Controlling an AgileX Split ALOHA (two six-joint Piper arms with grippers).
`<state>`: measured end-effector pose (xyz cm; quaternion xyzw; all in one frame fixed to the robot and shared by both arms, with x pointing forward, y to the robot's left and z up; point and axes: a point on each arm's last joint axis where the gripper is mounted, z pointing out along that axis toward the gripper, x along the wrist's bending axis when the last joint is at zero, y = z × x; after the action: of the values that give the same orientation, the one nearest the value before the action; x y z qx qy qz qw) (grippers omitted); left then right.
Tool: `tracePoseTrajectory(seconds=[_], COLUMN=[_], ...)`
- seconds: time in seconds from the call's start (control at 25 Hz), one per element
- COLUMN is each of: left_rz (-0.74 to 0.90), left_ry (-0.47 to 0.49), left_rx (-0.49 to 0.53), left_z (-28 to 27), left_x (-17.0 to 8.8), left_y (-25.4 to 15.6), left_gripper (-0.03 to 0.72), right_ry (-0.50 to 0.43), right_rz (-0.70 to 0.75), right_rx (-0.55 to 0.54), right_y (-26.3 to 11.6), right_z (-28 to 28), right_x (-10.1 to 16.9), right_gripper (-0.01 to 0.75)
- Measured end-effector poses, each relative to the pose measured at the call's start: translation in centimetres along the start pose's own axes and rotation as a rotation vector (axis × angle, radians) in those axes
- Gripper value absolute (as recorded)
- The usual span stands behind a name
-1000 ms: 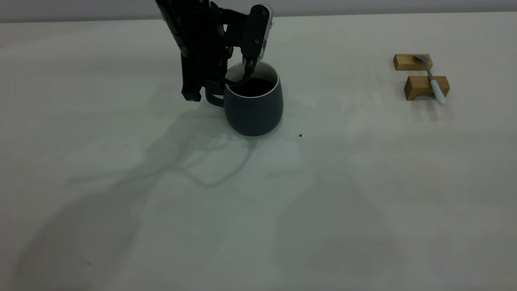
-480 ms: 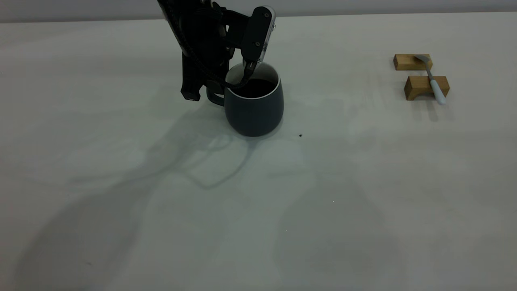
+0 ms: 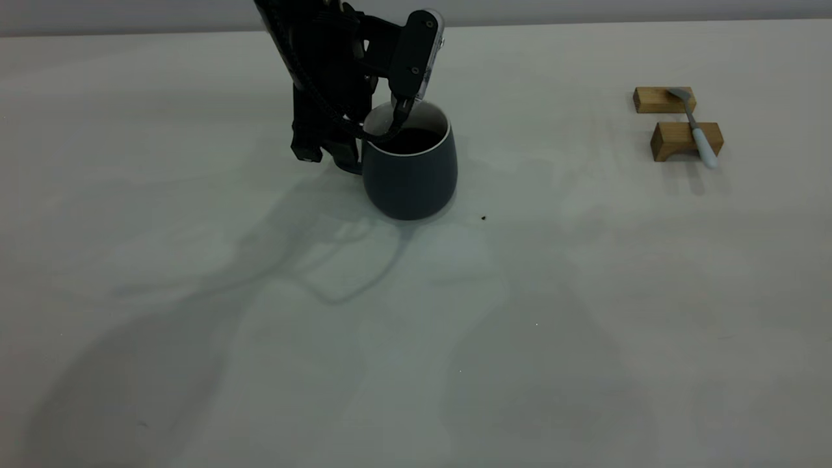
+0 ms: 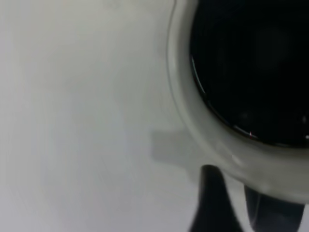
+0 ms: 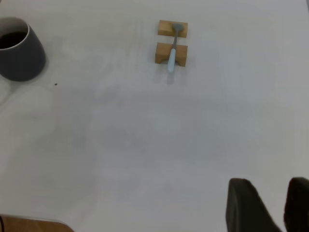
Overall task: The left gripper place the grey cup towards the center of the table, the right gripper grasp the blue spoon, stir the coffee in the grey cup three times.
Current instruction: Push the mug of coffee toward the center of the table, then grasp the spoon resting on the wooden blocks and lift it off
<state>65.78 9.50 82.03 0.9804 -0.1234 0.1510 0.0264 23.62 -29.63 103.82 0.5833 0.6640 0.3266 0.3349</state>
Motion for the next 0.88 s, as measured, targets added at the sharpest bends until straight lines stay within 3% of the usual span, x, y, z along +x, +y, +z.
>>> tracePoseTrajectory(seconds=[0.12, 0.28, 0.48, 0.68, 0.88], left_rz=[-0.023, -0.155, -0.484, -0.846, -1.096], left_ry=[-0.013, 0.021, 0.077, 0.121, 0.063], left_rx=[0.007, 0.014, 0.022, 0.027, 0.133], left_z=[-1.0, -6.2, -15.6, -23.5, -28.1], left_x=[0.2, 1.6, 2.6, 1.8, -0.5], left_y=[-0.1, -0.3, -1.8, -3.9, -6.2], left_gripper=[0.655, 0.661, 0.577, 0.474, 0.399], right_ry=[0.000, 0.000, 0.000, 0.000, 0.000], right_rz=[0.000, 0.000, 0.000, 0.000, 0.000], right_rx=[0.000, 0.000, 0.000, 0.000, 0.000], right_y=[0.0, 0.0, 0.0, 0.0, 0.0], right_z=[0.0, 0.0, 0.0, 0.0, 0.0], right_x=[0.0, 0.0, 0.0, 0.0, 0.0], right_gripper=[0.240, 0.240, 0.240, 0.240, 0.240])
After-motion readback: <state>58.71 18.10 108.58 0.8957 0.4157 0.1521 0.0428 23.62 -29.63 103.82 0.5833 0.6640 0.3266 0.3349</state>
